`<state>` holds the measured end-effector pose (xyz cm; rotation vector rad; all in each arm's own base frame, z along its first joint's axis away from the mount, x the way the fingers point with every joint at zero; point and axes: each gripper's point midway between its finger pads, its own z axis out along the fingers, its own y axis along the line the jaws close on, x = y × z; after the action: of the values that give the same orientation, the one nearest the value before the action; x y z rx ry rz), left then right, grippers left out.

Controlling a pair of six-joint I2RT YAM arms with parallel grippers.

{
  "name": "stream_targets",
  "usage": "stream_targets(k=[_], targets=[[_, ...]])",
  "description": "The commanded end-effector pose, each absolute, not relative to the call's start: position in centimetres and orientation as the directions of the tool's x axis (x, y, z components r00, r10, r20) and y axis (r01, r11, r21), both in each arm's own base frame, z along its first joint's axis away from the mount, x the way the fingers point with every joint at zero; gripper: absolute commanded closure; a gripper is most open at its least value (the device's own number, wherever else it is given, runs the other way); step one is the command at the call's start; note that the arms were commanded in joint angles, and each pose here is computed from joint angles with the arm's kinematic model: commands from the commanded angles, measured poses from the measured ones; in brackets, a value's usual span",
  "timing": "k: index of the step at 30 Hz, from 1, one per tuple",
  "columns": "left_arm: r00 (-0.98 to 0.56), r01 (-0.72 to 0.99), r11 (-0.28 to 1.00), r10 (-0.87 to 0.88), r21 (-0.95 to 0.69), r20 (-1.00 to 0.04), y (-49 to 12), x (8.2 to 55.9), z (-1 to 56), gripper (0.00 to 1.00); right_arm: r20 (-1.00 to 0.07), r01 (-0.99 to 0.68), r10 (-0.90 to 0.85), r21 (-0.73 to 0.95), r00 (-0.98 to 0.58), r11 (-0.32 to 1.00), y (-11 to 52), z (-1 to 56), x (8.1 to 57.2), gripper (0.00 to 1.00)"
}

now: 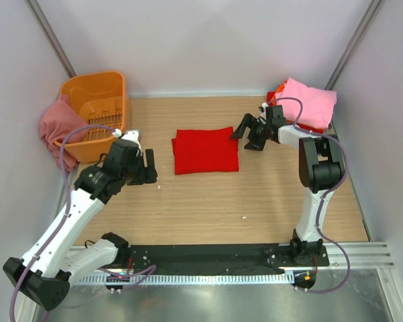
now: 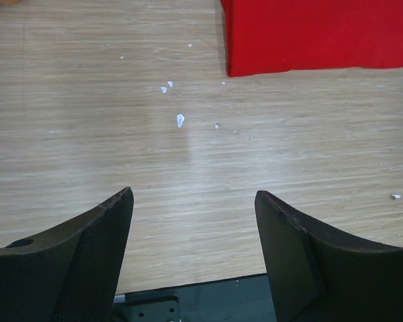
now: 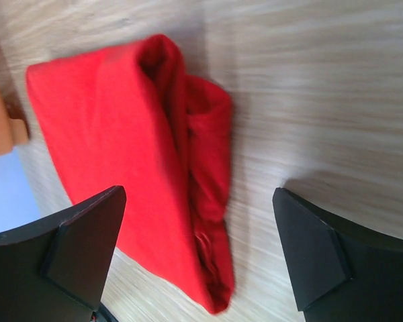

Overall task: Fold and stack the t-shirts
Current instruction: Neatly place the folded tshirt to the corner

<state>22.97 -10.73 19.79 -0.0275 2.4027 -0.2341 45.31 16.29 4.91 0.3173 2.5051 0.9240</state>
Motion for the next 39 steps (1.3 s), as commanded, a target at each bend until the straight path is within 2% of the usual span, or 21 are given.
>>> stream_targets(k=[1,3,5,8,9,11,12,14,18,22,26,31,35,39], targets=[[-0.719,0.008,0.991,-0.088,-0.135,-0.690,-9.1,22.8,19.7,0.25,-0.302,0.054,0.351,0.685,-0.886,0.726,19.1,3.2,45.3,0.03],[-0.718,-0.015,0.993,-0.091,-0.115,-0.691,-8.5,22.6,19.1,0.22,-0.288,0.062,0.354,0.692,-0.890,0.719,19.7,2.1,45.1,0.05],[-0.717,-0.050,0.992,-0.115,-0.113,-0.688,-7.9,22.4,18.8,0.19,-0.269,0.069,0.358,0.708,-0.894,0.702,20.7,1.3,44.7,0.13],[-0.704,-0.051,0.990,-0.127,-0.130,-0.699,-8.0,22.3,18.9,0.19,-0.245,0.077,0.374,0.739,-0.894,0.669,21.9,0.7,44.6,0.40],[-0.702,-0.059,0.990,-0.134,-0.130,-0.700,-7.8,22.2,18.7,0.18,-0.223,0.083,0.372,0.753,-0.901,0.653,22.2,0.4,44.2,0.58],[-0.687,-0.074,0.988,-0.151,-0.138,-0.711,-7.6,22.1,18.9,0.17,-0.207,0.094,0.392,0.776,-0.896,0.624,22.5,0.5,44.1,0.73],[-0.684,-0.075,0.987,-0.152,-0.139,-0.714,-7.5,22.1,18.9,0.18,-0.211,0.087,0.394,0.783,-0.895,0.616,22.6,1.0,44.2,0.86],[-0.675,-0.085,0.986,-0.161,-0.142,-0.720,-7.2,21.8,19.4,0.18,-0.221,0.070,0.396,0.796,-0.891,0.602,22.8,2.5,44.6,0.98],[-0.634,-0.105,0.981,-0.194,-0.165,-0.749,-6.4,21.0,21.6,0.18,-0.283,-0.005,0.383,0.810,-0.880,0.587,23.4,8.0,45.9,0.99],[-0.582,-0.043,0.967,-0.228,-0.251,-0.780,-7.0,20.0,23.0,0.15,-0.343,-0.021,0.412,0.788,-0.844,0.615,22.3,14.3,47.6,0.99],[-0.469,-0.021,0.944,-0.300,-0.330,-0.830,-6.7,19.5,23.8,0.12,-0.403,-0.055,0.452,0.791,-0.796,0.609,21.1,20.4,50.4,0.99],[-0.363,-0.046,0.946,-0.315,-0.321,-0.877,-4.7,18.8,24.8,0.11,-0.423,-0.031,0.467,0.765,-0.776,0.643,19.5,23.1,52.4,0.99],[-0.387,-0.036,0.948,-0.305,-0.316,-0.870,-5.1,18.9,24.4,0.11,-0.468,-0.032,0.496,0.750,-0.731,0.661,17.6,26.0,55.0,0.99],[-0.400,-0.031,0.950,-0.297,-0.311,-0.867,-5.3,19.0,24.3,0.11,-0.484,-0.004,0.518,0.734,-0.705,0.679,15.8,26.4,57.2,0.99]])
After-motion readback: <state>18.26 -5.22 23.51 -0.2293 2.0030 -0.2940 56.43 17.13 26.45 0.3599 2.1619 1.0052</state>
